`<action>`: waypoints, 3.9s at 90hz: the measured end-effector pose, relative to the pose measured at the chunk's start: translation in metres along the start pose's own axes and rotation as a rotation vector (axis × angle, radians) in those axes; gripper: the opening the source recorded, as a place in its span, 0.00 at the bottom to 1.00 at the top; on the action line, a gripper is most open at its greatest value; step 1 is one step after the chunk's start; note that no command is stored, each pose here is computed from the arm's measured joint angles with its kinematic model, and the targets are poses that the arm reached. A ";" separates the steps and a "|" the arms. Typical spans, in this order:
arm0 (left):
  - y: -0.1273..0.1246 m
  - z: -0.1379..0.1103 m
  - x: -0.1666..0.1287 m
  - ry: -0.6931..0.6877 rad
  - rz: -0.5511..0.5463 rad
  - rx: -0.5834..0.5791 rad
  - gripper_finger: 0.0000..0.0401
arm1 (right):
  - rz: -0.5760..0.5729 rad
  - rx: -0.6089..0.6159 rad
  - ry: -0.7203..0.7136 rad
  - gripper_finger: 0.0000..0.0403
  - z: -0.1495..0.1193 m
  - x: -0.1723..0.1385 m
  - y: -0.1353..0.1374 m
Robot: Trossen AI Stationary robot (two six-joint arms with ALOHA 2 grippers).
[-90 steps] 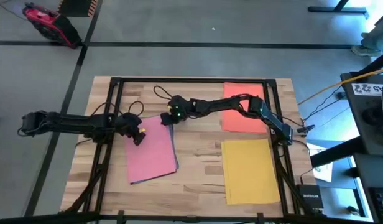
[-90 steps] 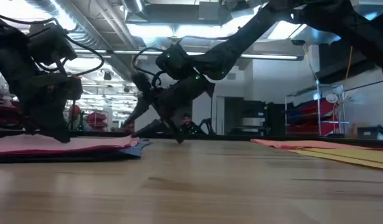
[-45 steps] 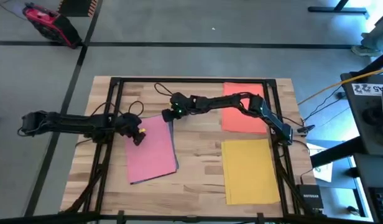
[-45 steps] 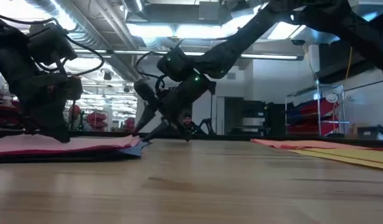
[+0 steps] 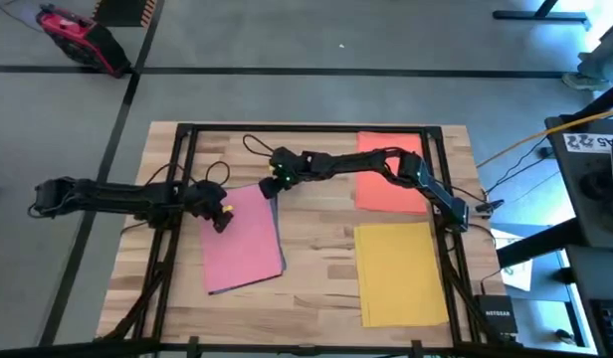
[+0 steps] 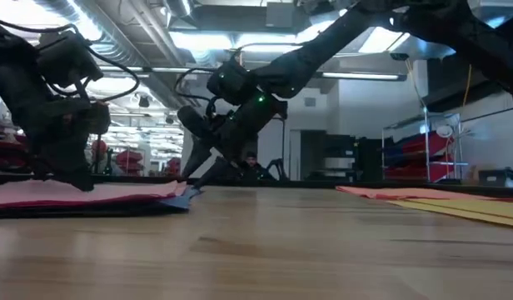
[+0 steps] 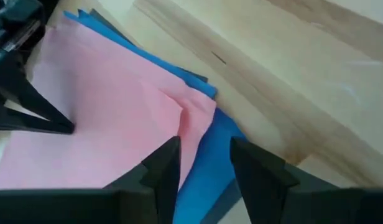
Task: Organize paper
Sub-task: Put all of the pink paper at the upper middle of the table
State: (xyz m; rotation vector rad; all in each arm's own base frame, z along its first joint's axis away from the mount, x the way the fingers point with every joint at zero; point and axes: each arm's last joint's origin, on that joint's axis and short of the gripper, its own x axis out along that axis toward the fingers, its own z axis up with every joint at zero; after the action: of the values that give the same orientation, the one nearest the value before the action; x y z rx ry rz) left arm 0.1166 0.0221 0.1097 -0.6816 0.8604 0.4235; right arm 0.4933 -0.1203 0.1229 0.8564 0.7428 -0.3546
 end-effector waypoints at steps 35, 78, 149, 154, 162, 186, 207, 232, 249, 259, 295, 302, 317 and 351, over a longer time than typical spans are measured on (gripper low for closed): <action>0.000 0.000 0.000 -0.001 0.001 0.000 0.00 | -0.011 -0.001 -0.010 0.33 -0.001 0.004 -0.003; 0.000 0.000 0.000 -0.004 0.005 0.000 0.00 | 0.098 0.013 0.022 0.33 -0.005 0.013 0.001; 0.000 0.000 0.000 -0.005 0.006 -0.004 0.00 | 0.191 -0.020 0.049 0.33 0.018 -0.003 0.024; 0.000 0.000 0.000 -0.005 0.006 -0.003 0.00 | 0.164 -0.022 0.061 0.33 0.017 -0.003 0.023; 0.000 0.000 0.000 -0.005 0.006 -0.003 0.00 | 0.118 -0.017 0.101 0.33 0.013 -0.003 0.018; 0.000 0.000 0.000 -0.005 0.006 0.000 0.00 | 0.102 -0.069 0.127 0.33 -0.001 0.000 0.029; 0.000 0.000 0.000 -0.006 0.007 0.000 0.00 | 0.048 -0.087 0.081 0.33 -0.006 0.002 0.034; 0.000 0.000 0.000 -0.006 0.007 0.000 0.00 | 0.032 -0.139 0.042 0.33 0.010 -0.011 0.050; 0.000 0.000 0.000 -0.006 0.008 0.000 0.00 | 0.044 -0.165 0.010 0.33 0.019 -0.019 0.060; 0.000 0.000 0.000 -0.007 0.008 0.000 0.00 | 0.036 -0.180 0.024 0.29 0.015 -0.015 0.060; 0.000 0.000 0.000 -0.008 0.011 -0.006 0.00 | -0.041 -0.187 0.110 0.13 0.000 -0.008 0.048; 0.000 0.000 0.000 -0.009 0.011 -0.007 0.00 | -0.046 -0.185 0.120 0.22 -0.001 -0.008 0.047; 0.000 0.000 0.000 -0.009 0.011 -0.007 0.00 | -0.082 -0.159 0.158 0.43 -0.001 -0.010 0.040; 0.000 0.000 0.000 -0.009 0.011 0.002 0.00 | -0.065 -0.107 0.137 0.49 0.008 -0.008 0.031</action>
State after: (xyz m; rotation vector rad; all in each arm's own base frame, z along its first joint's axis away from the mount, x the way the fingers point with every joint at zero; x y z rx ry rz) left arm 0.1164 0.0225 0.1097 -0.6729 0.8564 0.4347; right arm 0.5087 -0.1070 0.1489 0.7621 0.9104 -0.3134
